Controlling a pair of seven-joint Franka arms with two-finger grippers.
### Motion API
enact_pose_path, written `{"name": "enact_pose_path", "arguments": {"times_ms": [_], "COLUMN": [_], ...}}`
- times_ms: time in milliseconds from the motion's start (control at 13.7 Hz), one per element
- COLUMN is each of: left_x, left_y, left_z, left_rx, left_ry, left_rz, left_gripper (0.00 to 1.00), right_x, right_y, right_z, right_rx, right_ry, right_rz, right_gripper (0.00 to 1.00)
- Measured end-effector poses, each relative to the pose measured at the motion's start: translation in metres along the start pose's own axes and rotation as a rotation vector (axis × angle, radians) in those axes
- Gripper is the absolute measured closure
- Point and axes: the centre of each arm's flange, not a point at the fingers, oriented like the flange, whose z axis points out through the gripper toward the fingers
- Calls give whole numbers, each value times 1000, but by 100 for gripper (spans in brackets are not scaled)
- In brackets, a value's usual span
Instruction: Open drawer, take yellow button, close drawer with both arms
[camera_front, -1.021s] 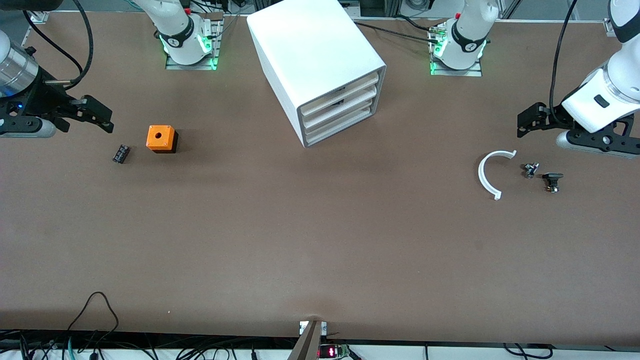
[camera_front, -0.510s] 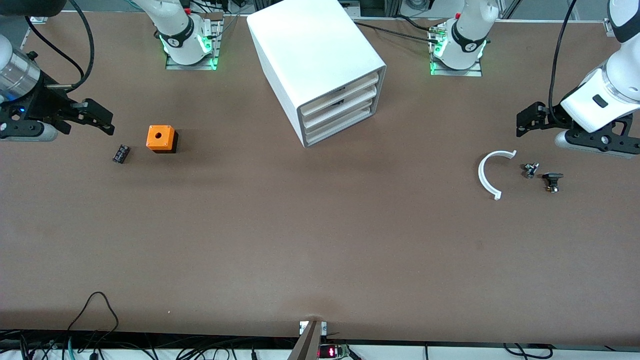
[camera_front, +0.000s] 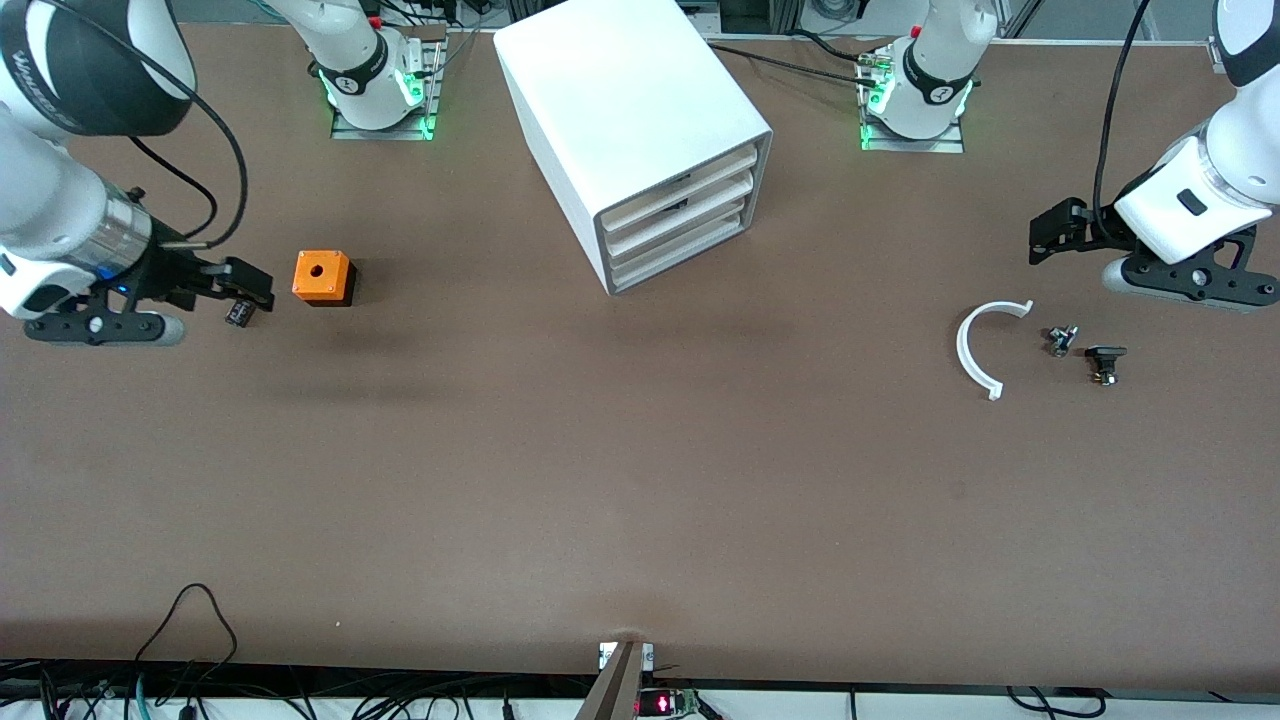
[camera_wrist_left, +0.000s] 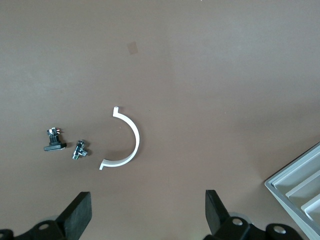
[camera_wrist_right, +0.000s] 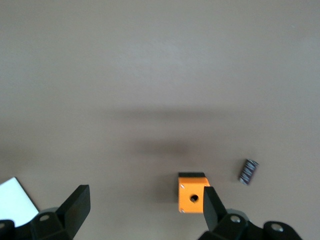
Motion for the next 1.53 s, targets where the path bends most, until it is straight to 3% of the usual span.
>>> {"name": "enact_pose_path", "arguments": {"times_ms": [146,292,510,802,948,1240,1531], "left_x": [-5,-11,-15,-1,3,11,-4], "left_y": [2,16,50,75,86,119,156], "left_z": [5,14,30,63,97,167,230], "left_rx": [-12,-80,-229,-446,-559,-798,-981], "left_ry": [-51,-125,-225,-295,-339,-233,-140], "left_rz": [3,20,73,138,197,298,319], "left_gripper": [0,0,0,0,0,0,1], "right_x": [5,7,8,9,14,18,20], "right_y": [-24,-47,-68,-88,-110,-159,-206], "right_z": [14,23,19,24,15,2,-2], "right_rx": [9,9,15,75,88,104,123], "right_ry": [-5,-12,-2,-26,-9,5,7], "right_rz": [32,59,108,210,249,242,368], "right_gripper": [0,0,0,0,0,0,0]}}
